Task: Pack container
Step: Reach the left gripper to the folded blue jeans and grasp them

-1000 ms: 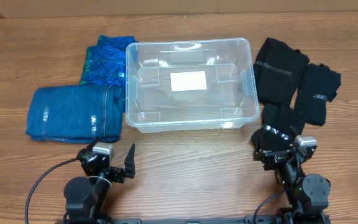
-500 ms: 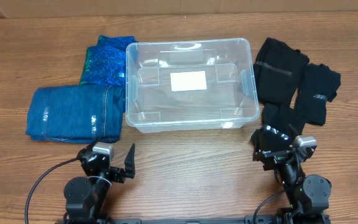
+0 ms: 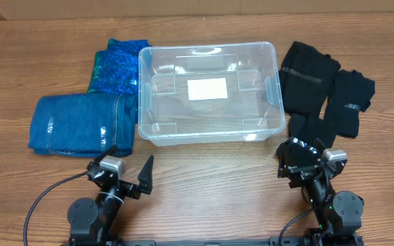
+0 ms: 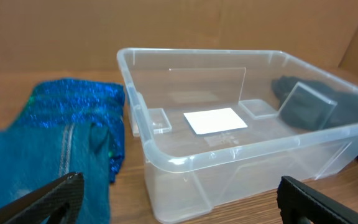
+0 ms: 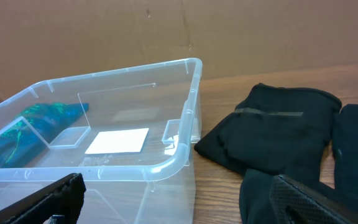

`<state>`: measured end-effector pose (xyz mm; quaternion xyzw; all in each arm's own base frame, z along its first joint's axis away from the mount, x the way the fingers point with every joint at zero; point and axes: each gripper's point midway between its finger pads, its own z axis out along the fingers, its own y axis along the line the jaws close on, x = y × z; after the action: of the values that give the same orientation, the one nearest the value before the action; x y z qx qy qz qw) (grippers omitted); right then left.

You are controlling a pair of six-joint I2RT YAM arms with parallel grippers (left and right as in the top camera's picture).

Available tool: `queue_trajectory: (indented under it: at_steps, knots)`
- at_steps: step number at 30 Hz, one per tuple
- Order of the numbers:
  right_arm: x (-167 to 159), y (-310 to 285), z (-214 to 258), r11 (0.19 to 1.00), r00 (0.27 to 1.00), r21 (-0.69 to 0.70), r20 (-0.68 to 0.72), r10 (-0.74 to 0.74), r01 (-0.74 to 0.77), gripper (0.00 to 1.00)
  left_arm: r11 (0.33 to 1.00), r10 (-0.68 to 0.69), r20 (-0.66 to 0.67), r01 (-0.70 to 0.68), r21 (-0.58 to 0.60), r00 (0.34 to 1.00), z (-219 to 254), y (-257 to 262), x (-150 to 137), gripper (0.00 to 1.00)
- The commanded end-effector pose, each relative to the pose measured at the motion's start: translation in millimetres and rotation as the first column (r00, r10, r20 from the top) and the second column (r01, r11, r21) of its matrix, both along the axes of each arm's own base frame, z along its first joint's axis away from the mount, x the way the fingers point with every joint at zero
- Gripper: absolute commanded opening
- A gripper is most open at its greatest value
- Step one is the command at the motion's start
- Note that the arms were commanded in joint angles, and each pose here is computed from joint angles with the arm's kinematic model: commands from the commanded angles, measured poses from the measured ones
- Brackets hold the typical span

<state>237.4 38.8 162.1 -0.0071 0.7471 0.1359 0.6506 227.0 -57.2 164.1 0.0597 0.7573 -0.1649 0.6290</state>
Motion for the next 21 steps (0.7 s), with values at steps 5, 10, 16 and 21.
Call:
queue_trajectory:
  at_steps: [5,10,16,21]
  knots:
    - [-0.5,-0.1,3.3,1.0,1.0,0.001,0.014,0.002,-0.002,1.0,0.983,0.062,-0.069,-0.073,-0.167,0.996,79.8,6.1,2.1,1.0]
    - [-0.5,-0.2,3.3,1.0,1.0,0.0,0.014,0.002,-0.002,1.0,0.998,-0.025,-0.097,0.019,-0.057,0.995,153.5,-6.1,21.7,1.0]
    - [-0.5,-0.2,3.3,1.0,1.0,0.0,0.014,0.002,-0.002,1.0,0.998,-0.063,-0.126,0.062,-0.015,0.99,205.5,-11.2,41.9,1.0]
    - [-0.5,-0.2,3.3,1.0,1.0,0.001,0.014,0.002,-0.002,1.0,0.957,0.272,-0.364,-0.289,0.008,0.891,182.4,52.2,66.7,1.0]
